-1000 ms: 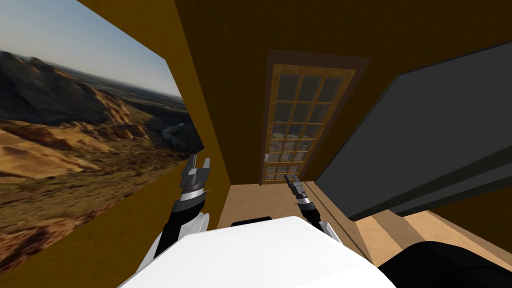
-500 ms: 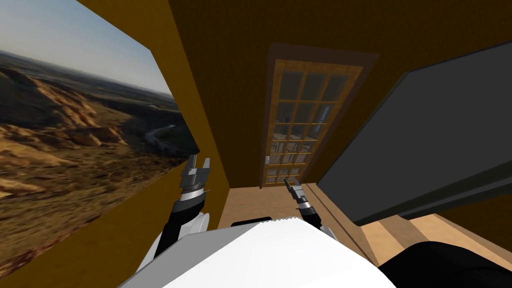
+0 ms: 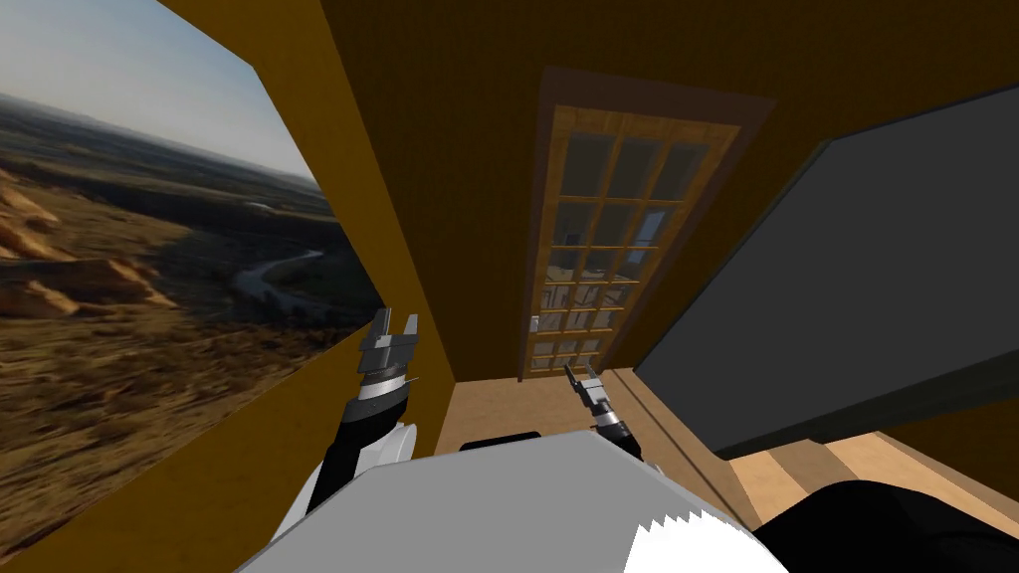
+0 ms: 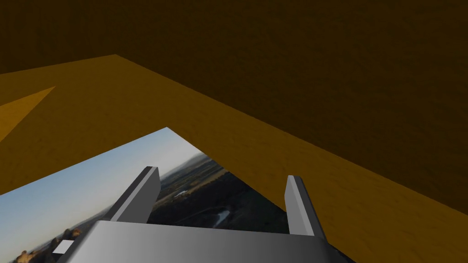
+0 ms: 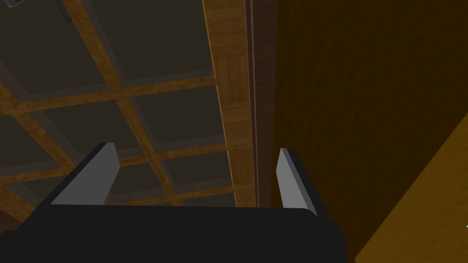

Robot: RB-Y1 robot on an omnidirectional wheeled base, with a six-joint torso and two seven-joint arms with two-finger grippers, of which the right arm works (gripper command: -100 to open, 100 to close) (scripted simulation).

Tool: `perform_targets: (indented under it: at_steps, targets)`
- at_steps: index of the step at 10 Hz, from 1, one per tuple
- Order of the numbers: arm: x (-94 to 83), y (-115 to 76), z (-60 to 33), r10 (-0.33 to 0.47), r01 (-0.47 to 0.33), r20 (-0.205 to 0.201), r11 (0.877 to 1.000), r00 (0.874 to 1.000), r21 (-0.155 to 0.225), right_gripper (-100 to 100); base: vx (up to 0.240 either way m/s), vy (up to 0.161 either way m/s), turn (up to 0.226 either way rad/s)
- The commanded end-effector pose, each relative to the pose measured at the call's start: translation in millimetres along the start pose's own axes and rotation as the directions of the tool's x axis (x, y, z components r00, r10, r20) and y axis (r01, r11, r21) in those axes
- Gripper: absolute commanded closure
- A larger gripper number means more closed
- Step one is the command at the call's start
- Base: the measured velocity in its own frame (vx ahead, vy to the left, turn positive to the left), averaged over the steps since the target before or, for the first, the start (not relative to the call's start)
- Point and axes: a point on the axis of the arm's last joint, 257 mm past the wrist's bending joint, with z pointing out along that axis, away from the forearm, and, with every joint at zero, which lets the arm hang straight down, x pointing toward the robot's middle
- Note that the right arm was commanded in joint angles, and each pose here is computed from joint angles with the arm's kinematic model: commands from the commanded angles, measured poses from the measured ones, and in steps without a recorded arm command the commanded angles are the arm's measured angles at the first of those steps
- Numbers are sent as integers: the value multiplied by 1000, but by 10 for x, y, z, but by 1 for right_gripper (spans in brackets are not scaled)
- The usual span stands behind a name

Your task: Pull the door open

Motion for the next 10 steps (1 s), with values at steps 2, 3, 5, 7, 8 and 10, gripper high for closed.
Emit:
perform_targets:
  at_steps: [2,3,5,7,8,10]
  targets:
    - [221,20,-135,-50,50,-43,999,998,-4,-100,173,16,-48]
    - [305,28,-191,-66,66,-58,998,996,-6,-100,205,30,-50]
    - [388,39,-248,-81,81,-74,997,994,-9,-100,149,36,-32]
    - [534,71,-352,-104,103,-100,995,989,-14,-100,158,7,-49]
    - [569,81,-377,-109,108,-107,994,988,-16,-100,157,18,-52]
    - [670,113,-453,-123,122,-125,992,984,-21,-100,114,19,-43]
